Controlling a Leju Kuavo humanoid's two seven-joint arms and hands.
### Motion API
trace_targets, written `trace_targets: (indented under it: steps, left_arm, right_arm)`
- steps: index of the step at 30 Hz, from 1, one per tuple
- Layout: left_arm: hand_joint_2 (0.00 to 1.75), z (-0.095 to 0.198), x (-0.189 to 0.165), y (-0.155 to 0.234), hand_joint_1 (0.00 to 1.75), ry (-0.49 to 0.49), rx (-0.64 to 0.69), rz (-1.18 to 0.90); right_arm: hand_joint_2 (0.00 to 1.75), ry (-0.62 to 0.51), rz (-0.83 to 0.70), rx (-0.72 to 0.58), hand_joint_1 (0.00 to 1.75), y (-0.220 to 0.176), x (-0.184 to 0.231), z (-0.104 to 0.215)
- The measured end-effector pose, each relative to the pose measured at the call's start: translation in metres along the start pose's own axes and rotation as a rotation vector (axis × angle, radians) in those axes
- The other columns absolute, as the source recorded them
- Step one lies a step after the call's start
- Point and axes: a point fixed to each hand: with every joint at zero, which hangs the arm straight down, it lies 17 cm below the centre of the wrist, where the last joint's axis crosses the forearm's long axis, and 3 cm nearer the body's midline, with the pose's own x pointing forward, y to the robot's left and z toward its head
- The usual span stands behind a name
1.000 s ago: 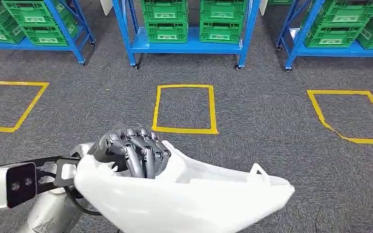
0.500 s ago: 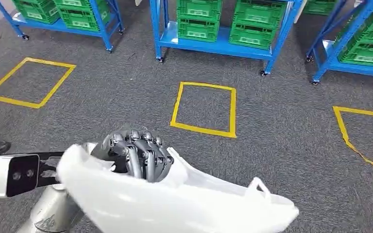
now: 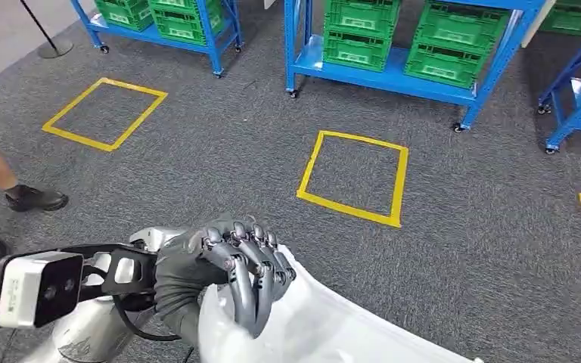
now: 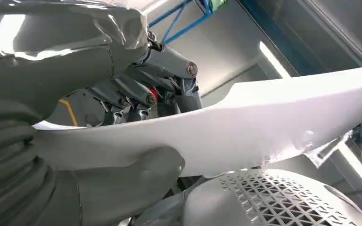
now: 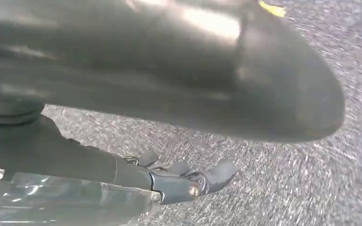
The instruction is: Take the parts from the cabinet and place them on the table.
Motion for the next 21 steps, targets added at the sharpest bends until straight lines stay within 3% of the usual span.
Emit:
trace_targets:
  steps: [21]
  left_arm:
    - [1.75, -0.002, -0.005, -0.009, 1.54, 0.001, -0.02, 0.053]
  right_arm:
    - [0.0, 0.021, -0.001, 0.05, 0.0, 0.015, -0.009, 0.001]
